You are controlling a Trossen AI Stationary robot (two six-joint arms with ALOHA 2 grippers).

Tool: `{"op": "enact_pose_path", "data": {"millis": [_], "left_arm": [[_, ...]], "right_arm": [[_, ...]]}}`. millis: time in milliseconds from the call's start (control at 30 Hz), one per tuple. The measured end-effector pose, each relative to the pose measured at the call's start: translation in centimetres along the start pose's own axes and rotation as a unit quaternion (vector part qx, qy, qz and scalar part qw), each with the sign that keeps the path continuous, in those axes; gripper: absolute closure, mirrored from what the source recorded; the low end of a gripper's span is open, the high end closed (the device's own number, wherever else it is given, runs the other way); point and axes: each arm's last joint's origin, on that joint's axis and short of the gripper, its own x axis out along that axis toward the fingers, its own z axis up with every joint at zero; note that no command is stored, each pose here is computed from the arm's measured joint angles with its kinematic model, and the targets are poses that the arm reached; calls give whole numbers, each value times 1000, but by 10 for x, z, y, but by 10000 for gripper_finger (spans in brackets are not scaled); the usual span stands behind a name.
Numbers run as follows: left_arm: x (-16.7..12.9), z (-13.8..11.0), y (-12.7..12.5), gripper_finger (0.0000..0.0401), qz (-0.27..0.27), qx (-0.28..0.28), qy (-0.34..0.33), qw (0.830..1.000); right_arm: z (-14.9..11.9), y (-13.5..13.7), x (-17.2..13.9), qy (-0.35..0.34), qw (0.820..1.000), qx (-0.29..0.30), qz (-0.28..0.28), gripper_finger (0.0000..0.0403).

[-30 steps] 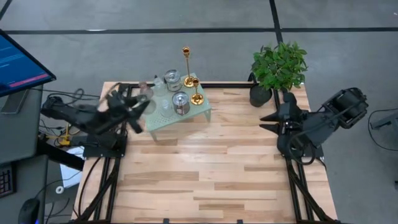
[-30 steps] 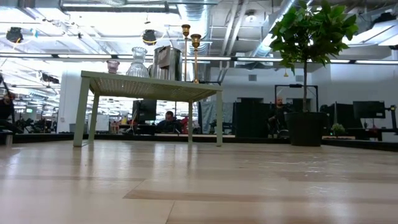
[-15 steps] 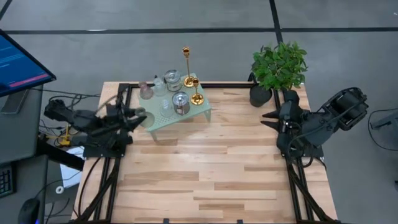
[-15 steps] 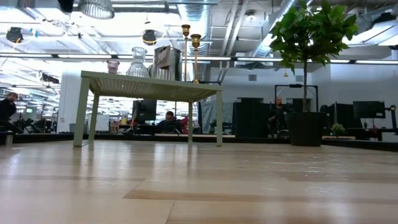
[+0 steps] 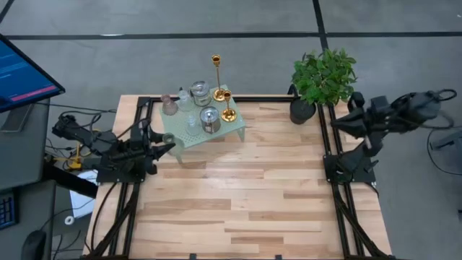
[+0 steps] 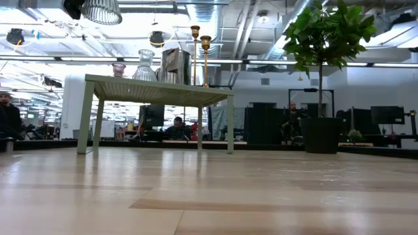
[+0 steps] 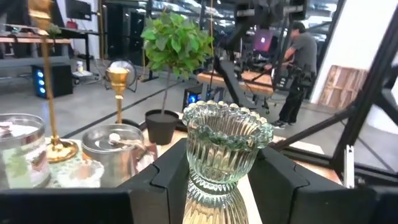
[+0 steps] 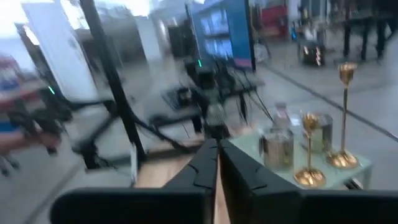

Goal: Pick & Place candle stick holders
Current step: Put the green candle holder on the shelf

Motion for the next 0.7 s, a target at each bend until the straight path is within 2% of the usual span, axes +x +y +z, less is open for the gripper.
{"op": "enact_pose_path", "data": {"millis": [100,267,500,700], "left_arm": [[1,2,2,262,15,-1,-8,1000],[8,-1,7,262,76,18,-7,997],[23,-7,10,262,82,35,12,996],[27,-17,20,262,101,37,62,992]], "right_arm": [[-18,-8,-5,-28,1000,1,11,396],[-43,-15,-6,-47,999,5,16,395],[-76,-21,-5,-31,999,-14,13,401],[-95,-35,-16,-69,997,37,22,402]]}}
